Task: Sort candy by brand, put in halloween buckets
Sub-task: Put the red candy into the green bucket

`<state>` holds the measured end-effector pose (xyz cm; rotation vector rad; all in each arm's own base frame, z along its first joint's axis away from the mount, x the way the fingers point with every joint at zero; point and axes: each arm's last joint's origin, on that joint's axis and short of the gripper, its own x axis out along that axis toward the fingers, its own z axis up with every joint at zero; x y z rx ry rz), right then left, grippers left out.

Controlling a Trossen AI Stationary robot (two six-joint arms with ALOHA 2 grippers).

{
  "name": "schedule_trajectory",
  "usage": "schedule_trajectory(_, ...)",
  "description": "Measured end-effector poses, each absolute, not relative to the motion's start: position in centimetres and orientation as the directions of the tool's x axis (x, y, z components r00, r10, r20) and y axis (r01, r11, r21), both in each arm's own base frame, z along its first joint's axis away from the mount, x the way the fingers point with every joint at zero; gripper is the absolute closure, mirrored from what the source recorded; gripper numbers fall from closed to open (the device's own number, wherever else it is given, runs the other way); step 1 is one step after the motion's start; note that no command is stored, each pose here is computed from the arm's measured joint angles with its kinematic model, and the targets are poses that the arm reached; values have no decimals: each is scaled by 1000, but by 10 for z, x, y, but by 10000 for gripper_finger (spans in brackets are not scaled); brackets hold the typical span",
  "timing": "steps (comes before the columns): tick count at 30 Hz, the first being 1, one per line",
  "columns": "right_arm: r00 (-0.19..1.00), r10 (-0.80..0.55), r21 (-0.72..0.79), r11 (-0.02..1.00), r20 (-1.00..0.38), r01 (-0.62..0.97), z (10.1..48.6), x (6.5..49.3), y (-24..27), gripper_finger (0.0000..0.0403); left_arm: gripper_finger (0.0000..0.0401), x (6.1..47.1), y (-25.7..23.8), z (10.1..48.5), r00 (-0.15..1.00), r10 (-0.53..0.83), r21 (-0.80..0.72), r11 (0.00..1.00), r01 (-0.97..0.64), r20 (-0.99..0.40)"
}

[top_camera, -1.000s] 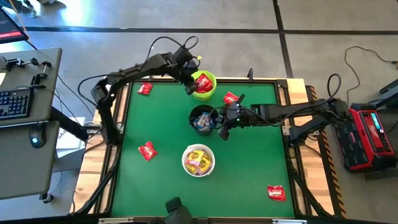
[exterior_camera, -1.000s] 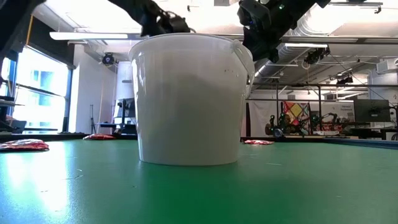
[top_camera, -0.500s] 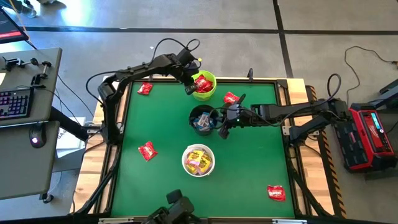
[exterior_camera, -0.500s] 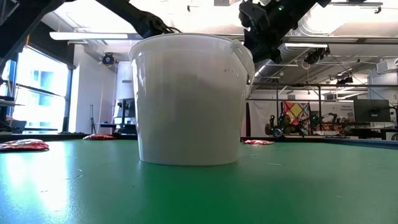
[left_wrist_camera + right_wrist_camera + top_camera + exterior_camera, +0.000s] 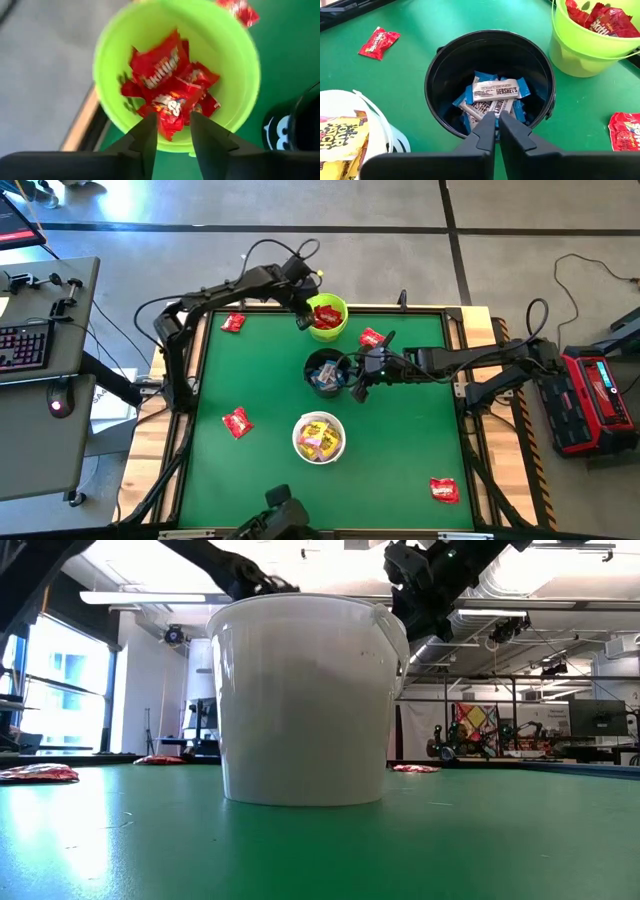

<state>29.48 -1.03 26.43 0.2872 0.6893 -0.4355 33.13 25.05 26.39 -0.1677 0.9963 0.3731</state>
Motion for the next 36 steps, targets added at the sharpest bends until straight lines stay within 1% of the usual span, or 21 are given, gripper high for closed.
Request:
schedule_trajectory(3, 685, -300, 105, 869, -664, 483, 264, 295, -11, 371, 278, 323, 245, 288, 506, 305, 94, 911, -401, -807)
schedule_trajectory(7, 679, -314, 93, 866, -664, 491, 264, 294, -11, 344, 270, 305, 237, 322, 519, 400, 156, 879, -450, -756)
schedule_trajectory(10, 679, -315, 81, 872, -664, 483, 264, 294, -11, 328, 270, 288, 234, 340, 510, 433, 162, 856, -491, -743)
schedule_trajectory(13, 679, -314, 74, 875, -664, 478, 264, 294, -11, 317, 270, 270, 238, 341, 446, 419, 137, 832, -538, -791)
schedule_trajectory(18, 680, -306, 92, 872, -666, 481, 264, 294, -11, 307, 270, 244, 249, 320, 304, 380, 132, 786, -603, -873)
schedule_trajectory(25, 681, -305, 99, 869, -666, 486, 264, 294, -11, 306, 270, 197, 244, 260, 94, 323, 177, 713, -679, -942)
schedule_trajectory(30, 682, -304, 103, 867, -666, 487, 264, 294, -11, 305, 270, 174, 229, 222, -35, 341, 279, 702, -656, -939)
schedule_trajectory(33, 682, -304, 101, 868, -666, 486, 264, 294, -11, 306, 265, 167, 221, 203, -82, 322, 298, 712, -636, -943)
schedule_trajectory(36, 681, -304, 100, 868, -666, 486, 264, 294, -11, 306, 255, 163, 218, 190, -115, 340, 333, 701, -631, -933)
